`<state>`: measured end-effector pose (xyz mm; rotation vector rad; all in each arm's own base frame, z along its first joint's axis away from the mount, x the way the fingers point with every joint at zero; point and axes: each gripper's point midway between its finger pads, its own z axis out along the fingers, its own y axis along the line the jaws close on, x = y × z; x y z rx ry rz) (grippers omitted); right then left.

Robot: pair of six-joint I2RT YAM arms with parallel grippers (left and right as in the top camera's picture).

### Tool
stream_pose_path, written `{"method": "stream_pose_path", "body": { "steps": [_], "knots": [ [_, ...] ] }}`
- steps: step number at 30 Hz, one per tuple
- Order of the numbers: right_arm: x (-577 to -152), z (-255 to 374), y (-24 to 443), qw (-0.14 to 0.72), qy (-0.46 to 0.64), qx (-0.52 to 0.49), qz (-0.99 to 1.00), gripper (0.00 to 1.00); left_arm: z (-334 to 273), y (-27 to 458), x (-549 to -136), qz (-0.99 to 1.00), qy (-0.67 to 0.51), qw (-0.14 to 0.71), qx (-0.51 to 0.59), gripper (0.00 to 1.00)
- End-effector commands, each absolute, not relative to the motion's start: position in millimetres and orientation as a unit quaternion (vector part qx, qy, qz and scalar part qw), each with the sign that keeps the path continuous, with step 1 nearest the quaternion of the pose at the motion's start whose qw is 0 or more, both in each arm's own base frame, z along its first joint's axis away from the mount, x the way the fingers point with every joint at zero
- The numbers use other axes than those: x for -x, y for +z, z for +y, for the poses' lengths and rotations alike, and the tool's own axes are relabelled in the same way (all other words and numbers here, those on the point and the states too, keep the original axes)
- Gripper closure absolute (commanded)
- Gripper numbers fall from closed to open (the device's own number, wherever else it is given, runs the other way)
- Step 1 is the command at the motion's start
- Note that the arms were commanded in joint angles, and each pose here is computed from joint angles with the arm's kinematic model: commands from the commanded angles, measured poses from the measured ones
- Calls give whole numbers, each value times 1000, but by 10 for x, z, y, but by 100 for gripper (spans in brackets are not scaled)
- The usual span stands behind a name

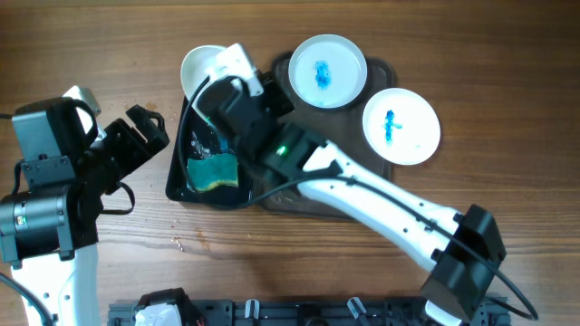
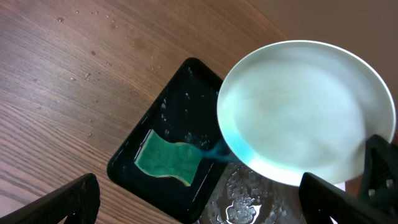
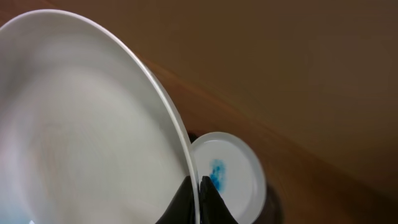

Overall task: Clean dirty plates on tray and stack at the side
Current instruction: 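Lift the plate with the right gripper and tilt it over the black tray, then carry the plate right and set it on the table beside the tray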

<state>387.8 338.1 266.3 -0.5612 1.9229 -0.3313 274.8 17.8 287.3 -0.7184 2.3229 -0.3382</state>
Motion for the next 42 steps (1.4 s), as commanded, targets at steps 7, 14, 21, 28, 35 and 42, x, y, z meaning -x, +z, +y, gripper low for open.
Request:
{"method": "stream_pose_path", "body": {
  "steps": [7,14,21,28,35,42],
  "knots": [
    [-3738,3392,2918,546,-233,263,760,96,173,2909,-2764,892,-133,340,268,0],
    [-3729,3515,2878,527,-245,344,737,96,172,2909,-2764,892,-133,340,268,0],
    [-3820,3591,3054,569,-224,301,731,96,173,2909,-2764,892,-133,340,268,0],
    [-3852,3599,3151,577,-272,306,707,96,172,2909,-2764,892,-133,340,268,0],
    [-3750,3525,2019,396,48,170,901,96,173,2909,-2764,892,-133,340,268,0],
    [-4177,1793,2792,315,236,-56,918,96,173,2909,-2764,892,-133,340,268,0]
  ]
}}
